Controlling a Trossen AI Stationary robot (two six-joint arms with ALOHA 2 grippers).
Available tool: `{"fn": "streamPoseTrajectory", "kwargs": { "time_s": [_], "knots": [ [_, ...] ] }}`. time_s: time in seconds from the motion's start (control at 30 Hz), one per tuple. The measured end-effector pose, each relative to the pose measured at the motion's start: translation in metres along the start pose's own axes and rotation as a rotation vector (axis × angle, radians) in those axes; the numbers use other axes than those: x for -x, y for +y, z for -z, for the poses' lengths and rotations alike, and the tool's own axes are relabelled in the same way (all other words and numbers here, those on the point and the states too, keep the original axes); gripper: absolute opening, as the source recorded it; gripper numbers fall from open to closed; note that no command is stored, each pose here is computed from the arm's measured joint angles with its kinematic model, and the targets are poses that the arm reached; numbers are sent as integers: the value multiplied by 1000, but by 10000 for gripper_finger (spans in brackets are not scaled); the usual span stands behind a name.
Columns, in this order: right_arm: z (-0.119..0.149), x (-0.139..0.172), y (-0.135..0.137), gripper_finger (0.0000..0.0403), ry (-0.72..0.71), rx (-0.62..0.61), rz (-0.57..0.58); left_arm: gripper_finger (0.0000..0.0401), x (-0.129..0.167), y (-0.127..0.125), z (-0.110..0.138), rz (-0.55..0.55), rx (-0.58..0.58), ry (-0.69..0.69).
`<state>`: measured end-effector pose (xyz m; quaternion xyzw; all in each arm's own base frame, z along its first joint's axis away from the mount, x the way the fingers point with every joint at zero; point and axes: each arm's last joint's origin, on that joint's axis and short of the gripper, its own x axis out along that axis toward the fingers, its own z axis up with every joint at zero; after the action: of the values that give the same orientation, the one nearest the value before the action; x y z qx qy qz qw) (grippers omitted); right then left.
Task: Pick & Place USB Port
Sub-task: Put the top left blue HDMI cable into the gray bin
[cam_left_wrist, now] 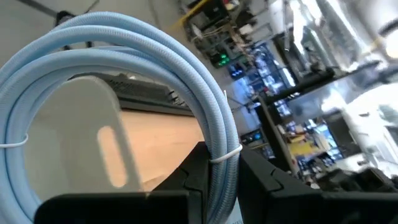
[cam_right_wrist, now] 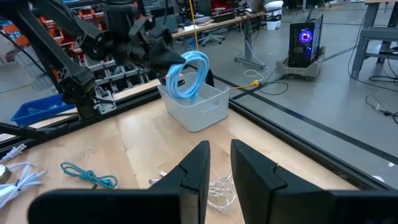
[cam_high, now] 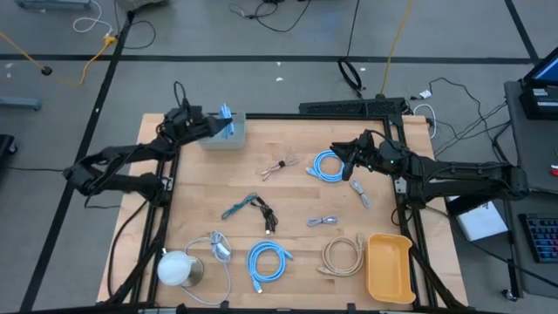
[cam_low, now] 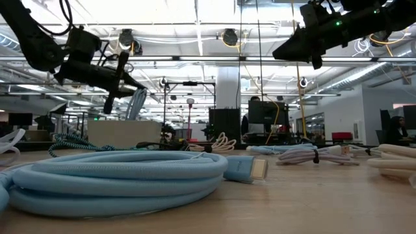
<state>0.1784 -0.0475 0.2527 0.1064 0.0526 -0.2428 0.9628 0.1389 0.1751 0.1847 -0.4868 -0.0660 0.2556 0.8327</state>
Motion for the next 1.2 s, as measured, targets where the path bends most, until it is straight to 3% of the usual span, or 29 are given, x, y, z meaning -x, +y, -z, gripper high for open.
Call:
{"fn": "streamPoseTrajectory", "kwargs": {
  "time_s": [0.17, 0.33, 0.9, 1.2],
  "knots": [
    [0, 0, 0, 61, 0, -4, 0, 50, -3, 1, 1, -46, 24, -66],
    [0, 0, 0, 61, 0, -3, 0, 50, -3, -6, -2, 18, 6, -103],
    [0, 0, 0, 61, 0, 0, -1, 50, -19, 18, 13, 84, -26, 161],
    [0, 0, 1, 61, 5, 0, -24, 50, -42, -10, -17, 220, -96, 134]
  ]
}}
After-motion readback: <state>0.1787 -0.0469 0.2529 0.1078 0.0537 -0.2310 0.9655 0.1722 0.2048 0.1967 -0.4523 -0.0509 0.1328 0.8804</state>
